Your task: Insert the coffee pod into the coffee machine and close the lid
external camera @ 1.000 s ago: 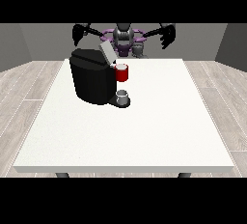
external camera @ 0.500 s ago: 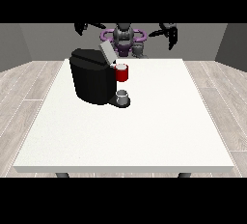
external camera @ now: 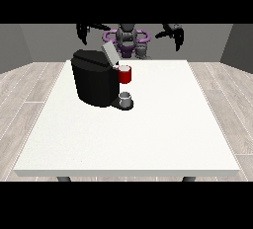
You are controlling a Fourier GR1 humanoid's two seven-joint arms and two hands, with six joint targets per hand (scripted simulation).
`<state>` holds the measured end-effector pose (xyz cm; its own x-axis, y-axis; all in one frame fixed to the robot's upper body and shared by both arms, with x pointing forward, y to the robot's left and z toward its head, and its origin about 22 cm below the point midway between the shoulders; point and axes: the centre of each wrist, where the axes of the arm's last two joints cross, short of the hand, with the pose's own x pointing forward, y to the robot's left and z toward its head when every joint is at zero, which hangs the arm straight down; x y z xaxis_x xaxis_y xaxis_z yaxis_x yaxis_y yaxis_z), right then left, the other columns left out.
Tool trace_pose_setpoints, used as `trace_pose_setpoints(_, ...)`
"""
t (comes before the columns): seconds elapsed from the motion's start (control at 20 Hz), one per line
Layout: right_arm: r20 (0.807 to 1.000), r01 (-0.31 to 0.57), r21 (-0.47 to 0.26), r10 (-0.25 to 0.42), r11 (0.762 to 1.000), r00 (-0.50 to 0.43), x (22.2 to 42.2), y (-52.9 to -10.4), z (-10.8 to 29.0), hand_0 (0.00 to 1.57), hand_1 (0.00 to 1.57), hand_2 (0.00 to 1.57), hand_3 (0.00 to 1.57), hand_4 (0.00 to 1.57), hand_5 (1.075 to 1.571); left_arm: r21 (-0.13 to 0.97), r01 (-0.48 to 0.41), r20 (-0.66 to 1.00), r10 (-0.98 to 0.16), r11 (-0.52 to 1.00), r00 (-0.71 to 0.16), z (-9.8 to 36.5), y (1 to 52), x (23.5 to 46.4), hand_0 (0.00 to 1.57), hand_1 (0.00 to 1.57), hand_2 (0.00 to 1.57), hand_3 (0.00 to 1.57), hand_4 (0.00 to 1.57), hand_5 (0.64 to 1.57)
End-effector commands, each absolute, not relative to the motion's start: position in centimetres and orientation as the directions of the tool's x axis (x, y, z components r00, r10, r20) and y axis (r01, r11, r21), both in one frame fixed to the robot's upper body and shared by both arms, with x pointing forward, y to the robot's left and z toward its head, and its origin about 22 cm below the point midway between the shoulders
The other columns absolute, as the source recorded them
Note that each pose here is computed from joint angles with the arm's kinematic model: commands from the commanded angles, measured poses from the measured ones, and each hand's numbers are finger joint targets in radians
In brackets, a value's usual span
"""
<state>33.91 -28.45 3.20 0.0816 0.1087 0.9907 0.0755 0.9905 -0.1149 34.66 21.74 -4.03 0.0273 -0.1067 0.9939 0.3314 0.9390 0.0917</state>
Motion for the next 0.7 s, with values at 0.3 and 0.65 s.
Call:
trace_pose_setpoints(0.3, 0.996, 0.029, -0.046, 0.044, 0.998, 0.079, 37.6, -26.2, 6.3, 0.00, 0.00, 0.00, 0.00, 0.06, 1.571, 0.123, 0.268, 0.992, -0.109, 0.956, -0.066, -0.9, 21.6, 33.7, 0.00, 0.00, 0.00, 0.00, 0.34, 1.571)
trace_pose_setpoints(0.65, 0.996, -0.038, -0.071, 0.073, 0.997, 0.046, 38.0, -25.0, 5.5, 0.00, 0.00, 0.00, 0.00, 0.00, 1.571, 0.143, 0.237, 0.985, -0.115, 0.961, -0.127, -0.7, 23.8, 31.0, 0.00, 0.00, 0.00, 0.00, 0.35, 1.571)
